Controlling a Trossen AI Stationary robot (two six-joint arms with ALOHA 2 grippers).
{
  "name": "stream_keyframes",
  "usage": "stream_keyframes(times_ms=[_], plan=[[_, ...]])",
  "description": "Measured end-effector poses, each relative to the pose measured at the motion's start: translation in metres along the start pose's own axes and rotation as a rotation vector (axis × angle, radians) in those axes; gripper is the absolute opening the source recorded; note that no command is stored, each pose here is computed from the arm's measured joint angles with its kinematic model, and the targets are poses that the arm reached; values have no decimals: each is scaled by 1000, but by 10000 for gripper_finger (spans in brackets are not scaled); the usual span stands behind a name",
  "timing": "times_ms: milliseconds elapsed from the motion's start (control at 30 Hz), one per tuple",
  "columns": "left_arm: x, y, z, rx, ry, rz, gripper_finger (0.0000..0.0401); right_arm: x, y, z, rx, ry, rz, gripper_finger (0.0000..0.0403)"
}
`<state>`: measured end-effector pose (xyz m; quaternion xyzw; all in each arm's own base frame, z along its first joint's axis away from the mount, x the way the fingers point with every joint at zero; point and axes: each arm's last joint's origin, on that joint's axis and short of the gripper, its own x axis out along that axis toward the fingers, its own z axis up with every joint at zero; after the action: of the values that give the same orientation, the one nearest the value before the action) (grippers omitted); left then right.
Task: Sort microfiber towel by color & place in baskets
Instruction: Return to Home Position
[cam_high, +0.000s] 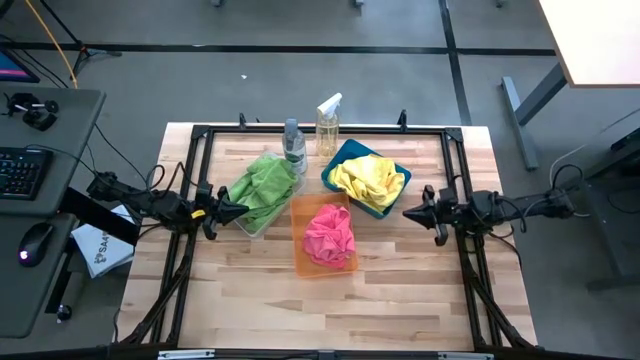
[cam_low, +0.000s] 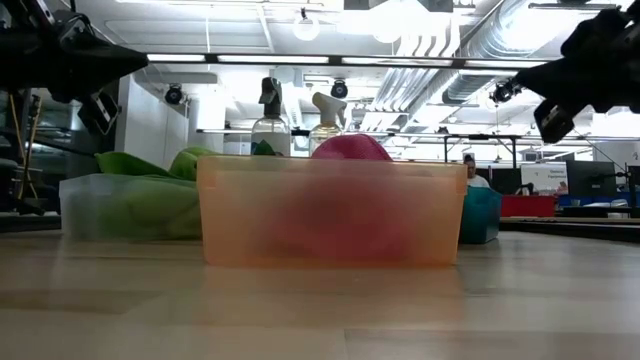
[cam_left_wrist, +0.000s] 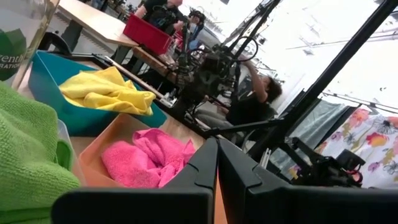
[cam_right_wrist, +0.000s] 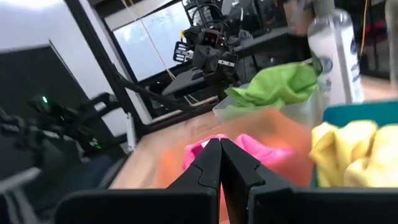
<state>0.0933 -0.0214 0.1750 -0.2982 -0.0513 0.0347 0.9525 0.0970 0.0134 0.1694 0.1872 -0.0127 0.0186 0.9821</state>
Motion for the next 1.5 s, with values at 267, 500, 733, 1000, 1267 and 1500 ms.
stream_keyframes(times_ms=[267,500,733,1000,1267,1500], plan=[[0,0,0,0,0,0,1,0,-2,1,-127,-6,-23,0],[0,0,0,0,0,0,1,0,-2,1,-103,-7,-23,0],[0,0,0,0,-1,1,1,0,-2,1,-103,-7,-23,0],[0,1,-3,267,43,-32,1,0,-2,1,-102,-6,-23,0],[4,15,5,583,37,-15,1,1,-2,0,-104,0,-25,0],[5,21,7,507,76,-41,1,1,-2,0,-103,0,-25,0]])
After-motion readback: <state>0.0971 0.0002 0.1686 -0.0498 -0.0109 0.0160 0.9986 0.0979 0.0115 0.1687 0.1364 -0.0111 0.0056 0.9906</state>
